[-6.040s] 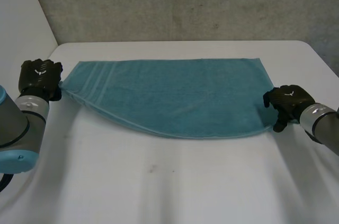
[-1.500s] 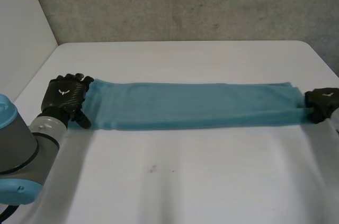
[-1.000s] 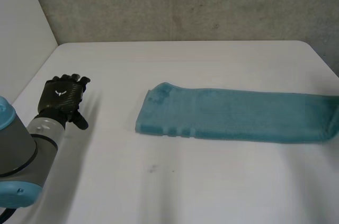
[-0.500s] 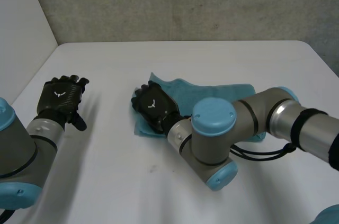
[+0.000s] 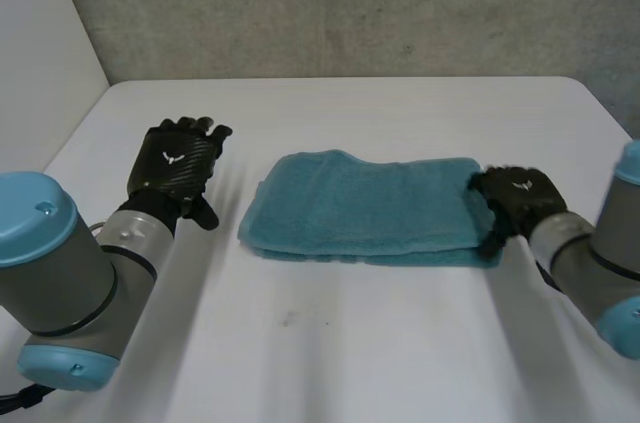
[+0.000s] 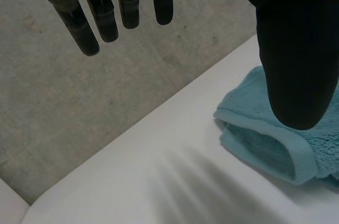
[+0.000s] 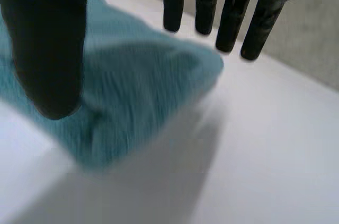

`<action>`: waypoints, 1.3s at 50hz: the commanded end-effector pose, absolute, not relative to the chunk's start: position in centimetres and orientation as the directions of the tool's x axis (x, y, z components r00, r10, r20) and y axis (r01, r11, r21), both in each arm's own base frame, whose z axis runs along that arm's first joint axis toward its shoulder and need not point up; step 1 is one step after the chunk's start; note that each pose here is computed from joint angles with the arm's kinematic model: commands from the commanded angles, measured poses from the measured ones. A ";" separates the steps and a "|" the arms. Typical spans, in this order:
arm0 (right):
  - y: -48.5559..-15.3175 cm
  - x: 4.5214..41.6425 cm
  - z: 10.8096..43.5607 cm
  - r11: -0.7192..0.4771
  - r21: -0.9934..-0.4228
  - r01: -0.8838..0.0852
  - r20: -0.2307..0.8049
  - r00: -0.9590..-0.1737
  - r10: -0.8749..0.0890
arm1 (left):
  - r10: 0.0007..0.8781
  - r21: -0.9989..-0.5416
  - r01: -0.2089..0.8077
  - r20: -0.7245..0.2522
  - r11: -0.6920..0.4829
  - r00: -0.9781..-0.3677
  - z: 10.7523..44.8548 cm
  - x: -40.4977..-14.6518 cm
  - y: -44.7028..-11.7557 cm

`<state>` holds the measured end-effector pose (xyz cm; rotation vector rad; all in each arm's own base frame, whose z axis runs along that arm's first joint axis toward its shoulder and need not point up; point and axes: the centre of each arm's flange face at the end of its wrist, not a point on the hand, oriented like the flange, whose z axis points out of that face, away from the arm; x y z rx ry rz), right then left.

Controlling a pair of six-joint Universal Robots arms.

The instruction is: Fold the laundry

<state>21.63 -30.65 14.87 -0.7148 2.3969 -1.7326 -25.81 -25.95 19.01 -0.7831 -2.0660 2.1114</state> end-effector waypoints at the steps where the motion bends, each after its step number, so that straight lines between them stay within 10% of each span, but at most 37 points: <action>1: -32.1 19.2 12.9 0.272 -0.911 -0.309 0.177 -0.891 -0.419 | 0.412 -0.953 0.296 -0.295 -0.062 -0.862 18.2 -25.8 -25.8; 10: -35.0 21.1 16.5 0.113 -0.950 -0.292 0.222 -0.882 -0.416 | 0.400 -0.956 0.286 -0.288 -0.066 -0.870 18.7 -25.5 -25.7; 16: -32.0 30.7 22.0 -0.109 -0.966 -0.234 0.253 -0.773 -0.582 | 0.390 -0.957 0.277 -0.289 -0.087 -0.875 19.6 -25.4 -25.7; 27: -20.0 43.5 12.9 -0.045 -0.943 -0.330 0.185 -0.407 -0.894 | 0.376 -0.957 0.278 -0.289 -0.084 -0.881 19.7 -24.8 -25.6; 33: -21.0 44.1 14.2 -0.066 -0.952 -0.299 0.202 -0.451 -0.869 | 0.373 -0.958 0.272 -0.287 -0.094 -0.882 20.1 -24.8 -25.9; 41: -27.5 37.3 21.6 -0.045 -0.970 -0.237 0.215 -0.766 -0.605 | 0.376 -0.958 0.271 -0.287 -0.097 -0.881 20.0 -25.0 -25.8; 54: -31.1 24.3 16.2 0.242 -0.921 -0.306 0.174 -0.877 -0.447 | 0.390 -0.957 0.280 -0.288 -0.081 -0.874 19.4 -25.1 -25.4; 65: -31.8 21.3 13.3 0.225 -0.930 -0.290 0.167 -0.880 -0.445 | 0.397 -0.956 0.285 -0.288 -0.068 -0.871 18.9 -25.2 -25.3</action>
